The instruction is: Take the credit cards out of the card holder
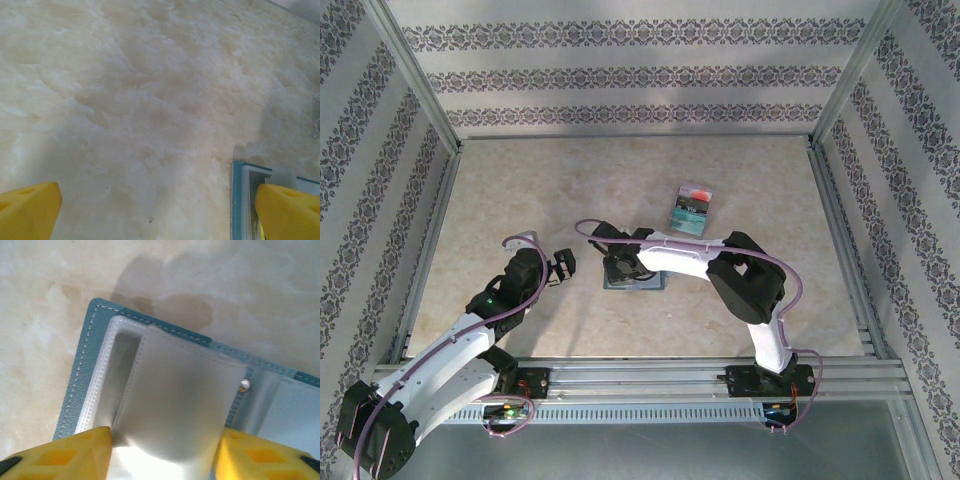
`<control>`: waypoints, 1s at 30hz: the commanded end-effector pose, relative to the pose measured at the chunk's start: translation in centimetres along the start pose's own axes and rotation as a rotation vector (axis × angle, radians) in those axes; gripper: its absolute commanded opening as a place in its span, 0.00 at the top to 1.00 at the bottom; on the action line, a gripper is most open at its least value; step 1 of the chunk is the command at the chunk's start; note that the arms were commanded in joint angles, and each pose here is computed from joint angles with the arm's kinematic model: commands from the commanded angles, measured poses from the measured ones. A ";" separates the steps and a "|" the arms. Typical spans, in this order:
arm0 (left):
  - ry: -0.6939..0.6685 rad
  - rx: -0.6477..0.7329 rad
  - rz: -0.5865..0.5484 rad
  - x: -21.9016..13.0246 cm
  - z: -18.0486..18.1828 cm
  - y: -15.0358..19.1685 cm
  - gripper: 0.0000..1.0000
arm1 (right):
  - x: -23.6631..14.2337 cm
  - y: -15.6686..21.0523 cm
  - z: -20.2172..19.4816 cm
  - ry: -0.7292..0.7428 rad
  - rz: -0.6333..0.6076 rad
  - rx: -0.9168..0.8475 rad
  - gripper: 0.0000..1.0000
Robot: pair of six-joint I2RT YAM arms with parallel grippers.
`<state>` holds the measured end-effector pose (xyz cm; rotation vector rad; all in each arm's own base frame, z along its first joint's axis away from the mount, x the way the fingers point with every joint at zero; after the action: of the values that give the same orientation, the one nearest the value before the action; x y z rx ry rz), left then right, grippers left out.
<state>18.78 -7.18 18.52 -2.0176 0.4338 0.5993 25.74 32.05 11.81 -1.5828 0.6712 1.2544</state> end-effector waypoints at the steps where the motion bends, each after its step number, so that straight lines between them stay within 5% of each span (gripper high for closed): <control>1: -0.004 0.022 -0.001 -0.4 0.0 -0.6 0.01 | 0.3 1.1 -1.2 0.053 0.048 -0.013 0.53; 5: 0.010 0.021 -0.007 -0.7 -0.3 -0.9 0.01 | -0.7 0.7 -1.5 0.088 0.017 -0.027 0.55; 8: 0.018 0.022 -0.007 -0.8 -0.4 -1.1 0.01 | -1.2 0.5 -1.8 0.128 0.014 -0.034 0.45; 12: 0.023 0.030 -0.008 -1.0 -0.6 -1.3 0.01 | -1.5 0.7 -2.3 0.183 0.014 -0.042 0.44; 30: 0.099 0.083 0.051 -0.4 -2.0 -1.5 0.04 | -2.9 2.3 -5.6 0.226 0.002 0.043 0.53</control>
<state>19.11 -7.95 19.78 -1.9723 0.5321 0.5424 25.28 26.67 13.57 -1.7150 0.8075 1.1011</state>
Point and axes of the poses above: each hand's point on the last joint's axis, 136 mm out from that joint toward the fingers, its own x axis out along the fingers, its own z axis along the line the jaws close on, y = z × x, the point moved 10 cm from there along -x, back along the fingers, and after that the axes turned 8 degrees about -x, right-handed, at the moved point
